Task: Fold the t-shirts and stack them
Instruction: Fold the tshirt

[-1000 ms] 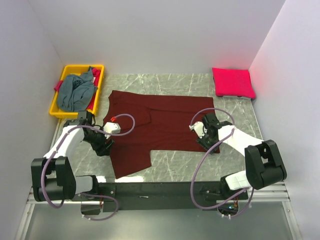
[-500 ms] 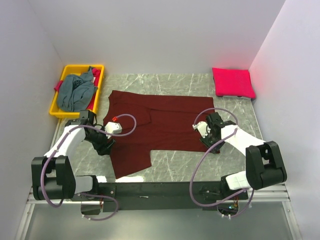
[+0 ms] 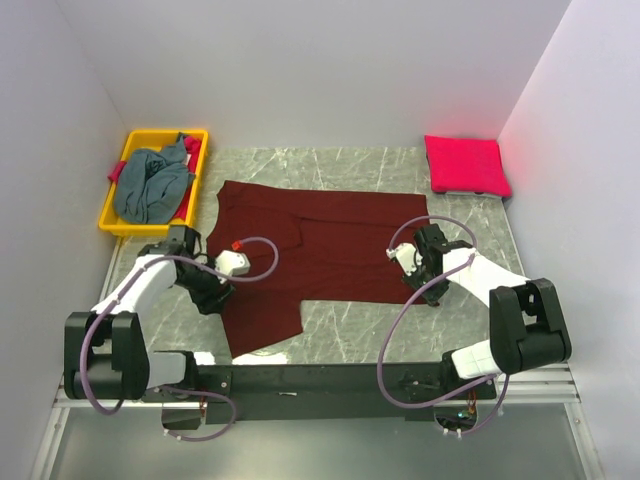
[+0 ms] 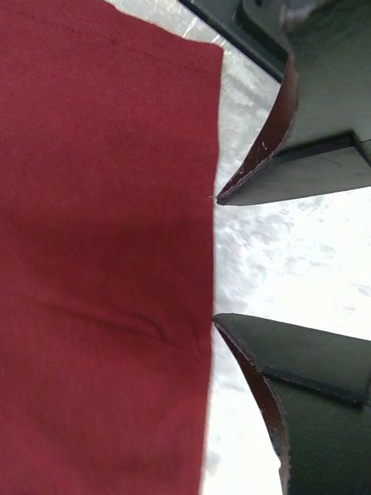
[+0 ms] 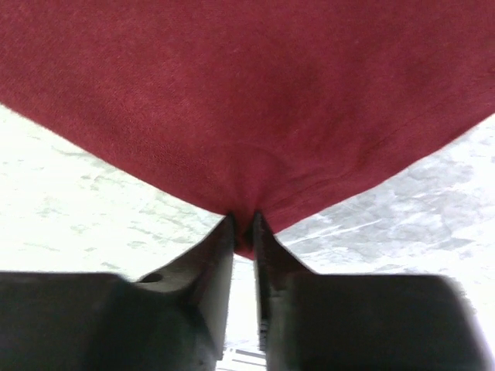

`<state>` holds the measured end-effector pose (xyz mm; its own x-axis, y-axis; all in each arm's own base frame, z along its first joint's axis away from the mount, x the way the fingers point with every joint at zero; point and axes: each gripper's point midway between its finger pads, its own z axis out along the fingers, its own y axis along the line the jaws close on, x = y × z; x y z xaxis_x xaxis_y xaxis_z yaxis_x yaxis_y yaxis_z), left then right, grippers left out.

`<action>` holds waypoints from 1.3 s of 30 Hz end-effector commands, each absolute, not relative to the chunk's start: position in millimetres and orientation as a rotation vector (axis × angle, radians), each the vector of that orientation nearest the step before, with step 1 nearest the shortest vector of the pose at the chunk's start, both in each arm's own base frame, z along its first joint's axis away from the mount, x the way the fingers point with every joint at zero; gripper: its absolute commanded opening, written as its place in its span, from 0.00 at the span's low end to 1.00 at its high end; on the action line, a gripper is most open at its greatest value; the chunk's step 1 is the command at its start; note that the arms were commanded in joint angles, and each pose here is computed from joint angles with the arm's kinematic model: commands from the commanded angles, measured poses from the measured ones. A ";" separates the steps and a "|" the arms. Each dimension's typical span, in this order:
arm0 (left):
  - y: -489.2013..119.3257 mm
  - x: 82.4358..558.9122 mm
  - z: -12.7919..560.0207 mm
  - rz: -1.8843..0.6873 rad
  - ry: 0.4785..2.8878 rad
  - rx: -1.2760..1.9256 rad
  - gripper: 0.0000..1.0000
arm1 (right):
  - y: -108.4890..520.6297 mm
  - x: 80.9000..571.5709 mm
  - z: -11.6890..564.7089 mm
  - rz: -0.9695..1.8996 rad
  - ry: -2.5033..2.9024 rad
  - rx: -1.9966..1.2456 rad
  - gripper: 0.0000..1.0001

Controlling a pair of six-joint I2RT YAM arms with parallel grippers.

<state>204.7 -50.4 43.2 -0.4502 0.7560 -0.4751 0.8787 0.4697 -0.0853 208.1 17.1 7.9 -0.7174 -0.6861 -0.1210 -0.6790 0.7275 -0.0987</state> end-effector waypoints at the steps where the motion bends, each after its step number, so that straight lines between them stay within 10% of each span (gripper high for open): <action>1: -52.9 203.9 33.5 -0.374 2.313 1.440 0.63 | 12.1 197.1 -10.5 -0.063 2.829 -1.128 0.15; 5: -55.5 210.0 30.9 -0.296 2.291 1.452 0.61 | 13.1 202.0 -6.9 -0.064 2.823 -1.123 0.01; 15: -57.6 213.9 18.2 -0.257 2.284 1.513 0.55 | 13.5 206.3 -0.5 -0.067 2.816 -1.120 0.00; 31: -53.8 176.9 14.3 -0.347 2.355 1.603 0.02 | 6.3 208.6 13.6 -0.067 2.788 -1.080 0.00; 39: -53.6 172.3 60.9 -0.318 2.311 1.578 0.01 | 3.4 193.7 45.5 -0.052 2.707 -1.069 0.00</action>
